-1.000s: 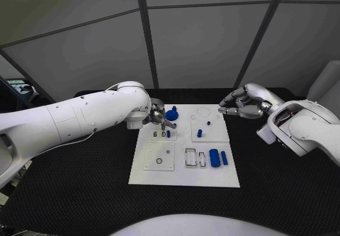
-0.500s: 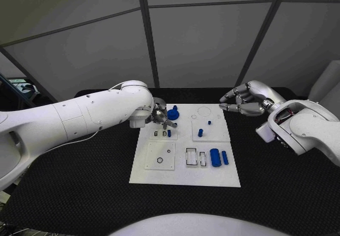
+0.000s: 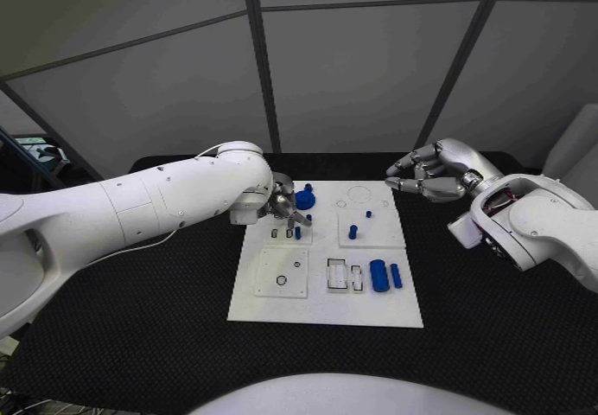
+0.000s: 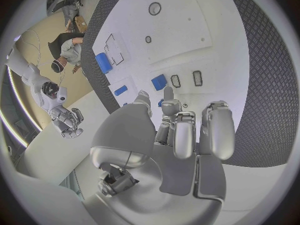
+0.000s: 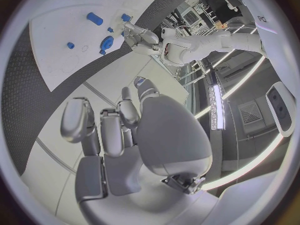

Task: Assemble the parts on the task board

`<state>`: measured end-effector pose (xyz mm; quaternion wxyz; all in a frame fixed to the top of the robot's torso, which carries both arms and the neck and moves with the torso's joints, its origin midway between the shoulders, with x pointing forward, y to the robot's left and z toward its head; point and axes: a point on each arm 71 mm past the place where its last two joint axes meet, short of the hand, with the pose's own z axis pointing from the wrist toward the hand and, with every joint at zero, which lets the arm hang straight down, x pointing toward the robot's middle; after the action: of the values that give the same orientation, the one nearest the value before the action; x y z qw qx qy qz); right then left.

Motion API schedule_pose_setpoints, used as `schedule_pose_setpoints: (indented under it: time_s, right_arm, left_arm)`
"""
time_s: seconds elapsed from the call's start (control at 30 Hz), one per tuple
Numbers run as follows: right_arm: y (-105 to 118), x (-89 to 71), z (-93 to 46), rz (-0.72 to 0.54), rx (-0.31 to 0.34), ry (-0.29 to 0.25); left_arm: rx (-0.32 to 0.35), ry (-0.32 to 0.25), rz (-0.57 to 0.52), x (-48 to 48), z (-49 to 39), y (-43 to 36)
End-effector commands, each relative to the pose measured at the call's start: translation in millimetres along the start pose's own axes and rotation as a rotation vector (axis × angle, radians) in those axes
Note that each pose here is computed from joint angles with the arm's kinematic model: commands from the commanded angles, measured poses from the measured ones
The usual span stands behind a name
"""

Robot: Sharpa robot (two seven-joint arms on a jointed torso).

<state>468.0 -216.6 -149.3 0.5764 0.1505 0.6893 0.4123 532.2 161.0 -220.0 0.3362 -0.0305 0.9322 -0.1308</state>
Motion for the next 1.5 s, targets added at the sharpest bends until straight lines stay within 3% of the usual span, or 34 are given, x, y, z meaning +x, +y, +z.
schedule_pose_setpoints:
  time_s: [0.03,1.13,1.5]
  right_arm:
    - [1.3,-0.6,0.7,0.016,-0.007,-0.009]
    - [2.7,4.6,5.3,0.022,-0.006,0.013]
    - [2.2,5.2,7.1,0.026,-0.011,0.011]
  left_arm:
    - [-0.013,0.019,0.019,1.6,0.4,-0.2]
    - [-0.020,0.067,0.039,7.7,4.7,-1.5]
    - [0.004,0.096,-0.017,9.5,5.3,-3.8]
